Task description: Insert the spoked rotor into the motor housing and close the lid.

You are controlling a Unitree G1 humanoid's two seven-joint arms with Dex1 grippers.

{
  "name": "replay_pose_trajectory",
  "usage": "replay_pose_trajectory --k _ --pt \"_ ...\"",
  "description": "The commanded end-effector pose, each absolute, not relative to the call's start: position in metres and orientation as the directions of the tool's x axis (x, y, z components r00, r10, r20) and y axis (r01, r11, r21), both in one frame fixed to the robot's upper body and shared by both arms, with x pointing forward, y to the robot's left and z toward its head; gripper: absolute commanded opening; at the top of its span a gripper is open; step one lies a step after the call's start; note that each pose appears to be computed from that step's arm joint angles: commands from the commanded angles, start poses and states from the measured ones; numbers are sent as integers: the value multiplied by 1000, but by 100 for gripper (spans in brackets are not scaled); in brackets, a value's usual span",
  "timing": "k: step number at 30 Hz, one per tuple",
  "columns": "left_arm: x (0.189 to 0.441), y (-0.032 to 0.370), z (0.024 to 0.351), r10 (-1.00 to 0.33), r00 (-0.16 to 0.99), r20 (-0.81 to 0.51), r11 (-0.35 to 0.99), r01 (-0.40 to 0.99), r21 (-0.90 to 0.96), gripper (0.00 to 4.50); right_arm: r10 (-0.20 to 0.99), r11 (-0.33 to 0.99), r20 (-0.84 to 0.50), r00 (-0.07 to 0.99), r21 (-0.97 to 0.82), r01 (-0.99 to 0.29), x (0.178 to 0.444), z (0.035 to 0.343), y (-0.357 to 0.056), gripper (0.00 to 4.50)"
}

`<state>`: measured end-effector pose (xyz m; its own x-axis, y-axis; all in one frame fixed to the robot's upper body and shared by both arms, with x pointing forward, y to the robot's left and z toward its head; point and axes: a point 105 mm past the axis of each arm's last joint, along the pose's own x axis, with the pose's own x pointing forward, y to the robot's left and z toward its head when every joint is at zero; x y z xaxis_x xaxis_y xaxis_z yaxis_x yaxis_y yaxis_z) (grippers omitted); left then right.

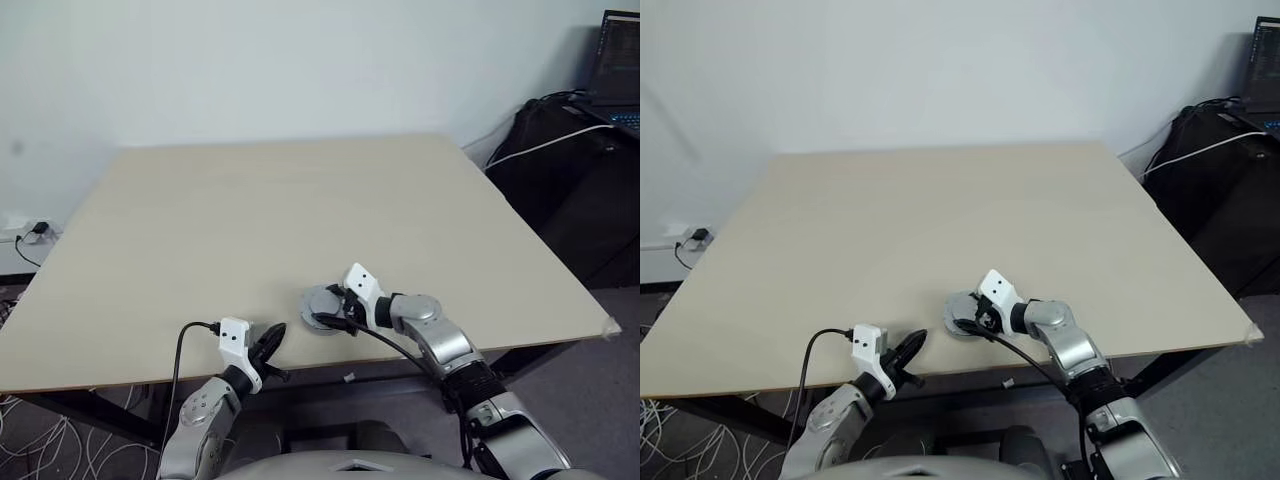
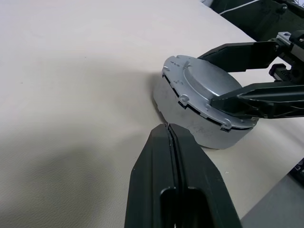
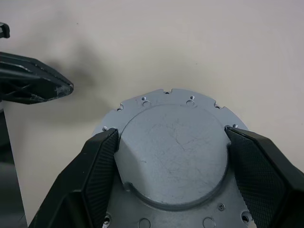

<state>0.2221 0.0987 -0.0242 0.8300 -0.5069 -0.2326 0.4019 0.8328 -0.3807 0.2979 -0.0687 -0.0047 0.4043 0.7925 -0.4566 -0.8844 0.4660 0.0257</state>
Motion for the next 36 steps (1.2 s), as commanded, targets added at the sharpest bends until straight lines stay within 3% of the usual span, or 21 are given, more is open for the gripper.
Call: replay_pose_trajectory --k 1,33,36 --pt "228 100 -14 -500 846 -186 833 410 -373 0 767 461 -509 391 13 -887 296 -12 -79 329" --pt "228 96 -4 -506 843 -182 831 420 -364 0 705 445 -596 385 -51 -894 295 -24 -93 329" --pt "236 95 8 -528 837 -144 820 459 -342 0 714 451 -584 387 -40 -892 294 -23 -90 329"
